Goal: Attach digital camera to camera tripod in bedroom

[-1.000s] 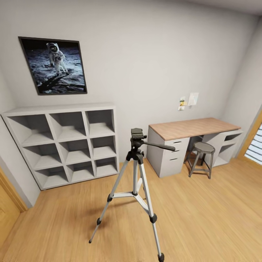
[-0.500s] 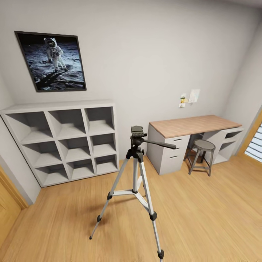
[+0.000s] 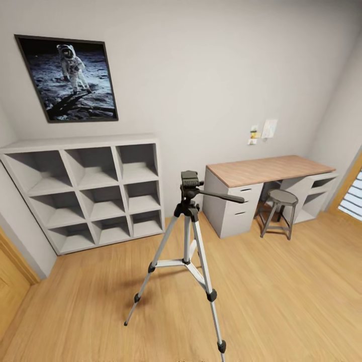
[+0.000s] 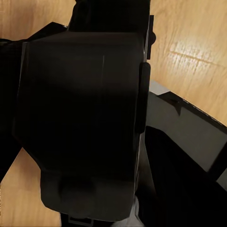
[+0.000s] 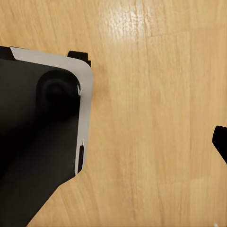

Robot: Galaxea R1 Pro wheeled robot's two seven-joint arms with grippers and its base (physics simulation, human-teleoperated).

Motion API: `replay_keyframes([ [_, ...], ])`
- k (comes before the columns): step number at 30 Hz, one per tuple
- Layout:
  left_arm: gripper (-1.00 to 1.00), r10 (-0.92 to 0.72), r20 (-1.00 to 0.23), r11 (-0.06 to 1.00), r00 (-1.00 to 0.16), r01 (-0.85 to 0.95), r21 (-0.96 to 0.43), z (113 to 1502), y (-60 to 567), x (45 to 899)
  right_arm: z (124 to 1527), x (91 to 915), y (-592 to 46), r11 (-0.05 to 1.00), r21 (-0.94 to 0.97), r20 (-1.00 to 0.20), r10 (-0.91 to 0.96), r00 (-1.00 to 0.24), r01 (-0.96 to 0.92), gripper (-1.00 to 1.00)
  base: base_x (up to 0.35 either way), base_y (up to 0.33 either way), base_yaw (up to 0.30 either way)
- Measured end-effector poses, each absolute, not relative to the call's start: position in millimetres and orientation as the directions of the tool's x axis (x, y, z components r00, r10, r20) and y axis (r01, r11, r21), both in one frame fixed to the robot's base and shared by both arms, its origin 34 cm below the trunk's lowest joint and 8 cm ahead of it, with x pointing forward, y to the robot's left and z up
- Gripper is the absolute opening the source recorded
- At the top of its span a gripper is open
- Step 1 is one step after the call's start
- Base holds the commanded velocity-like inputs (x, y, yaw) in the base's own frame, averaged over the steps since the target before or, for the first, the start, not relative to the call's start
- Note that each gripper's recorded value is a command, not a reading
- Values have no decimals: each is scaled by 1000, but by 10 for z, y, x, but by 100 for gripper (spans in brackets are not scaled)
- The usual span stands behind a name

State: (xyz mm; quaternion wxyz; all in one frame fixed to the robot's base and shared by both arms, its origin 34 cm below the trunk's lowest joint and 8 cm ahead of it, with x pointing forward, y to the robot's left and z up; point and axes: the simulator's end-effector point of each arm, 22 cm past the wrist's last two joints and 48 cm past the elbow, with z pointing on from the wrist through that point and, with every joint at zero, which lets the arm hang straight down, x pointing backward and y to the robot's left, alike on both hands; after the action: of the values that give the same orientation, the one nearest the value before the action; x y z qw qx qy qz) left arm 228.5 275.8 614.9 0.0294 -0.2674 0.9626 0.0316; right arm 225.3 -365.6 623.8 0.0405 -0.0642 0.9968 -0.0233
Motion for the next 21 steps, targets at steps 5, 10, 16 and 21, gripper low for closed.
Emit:
replay_keyframes([
  [5, -100, -513, -67, 855, -856, -516, 50, 6140, 2759, 2253, 6228, 2219, -3650, 991, -50, -69, -130, -989, -127, 100, 0, 0, 0],
  [10, -100, -512, -60, 855, -857, -515, 54, 6131, 2759, 2223, 6219, 2190, -3645, 991, -48, -62, -130, -990, -127, 100, 0, 0, 0],
  [16, -100, -513, -55, 855, -857, -515, 57, 6125, 2758, 2199, 6212, 2167, -3644, 991, -47, -55, -129, -990, -127, 100, 0, 0, 0],
  [21, -100, -512, -54, 855, -857, -515, 57, 6124, 2758, 2197, 6209, 2161, -3627, 991, -45, -54, -130, -990, -128, 100, 0, 0, 0],
])
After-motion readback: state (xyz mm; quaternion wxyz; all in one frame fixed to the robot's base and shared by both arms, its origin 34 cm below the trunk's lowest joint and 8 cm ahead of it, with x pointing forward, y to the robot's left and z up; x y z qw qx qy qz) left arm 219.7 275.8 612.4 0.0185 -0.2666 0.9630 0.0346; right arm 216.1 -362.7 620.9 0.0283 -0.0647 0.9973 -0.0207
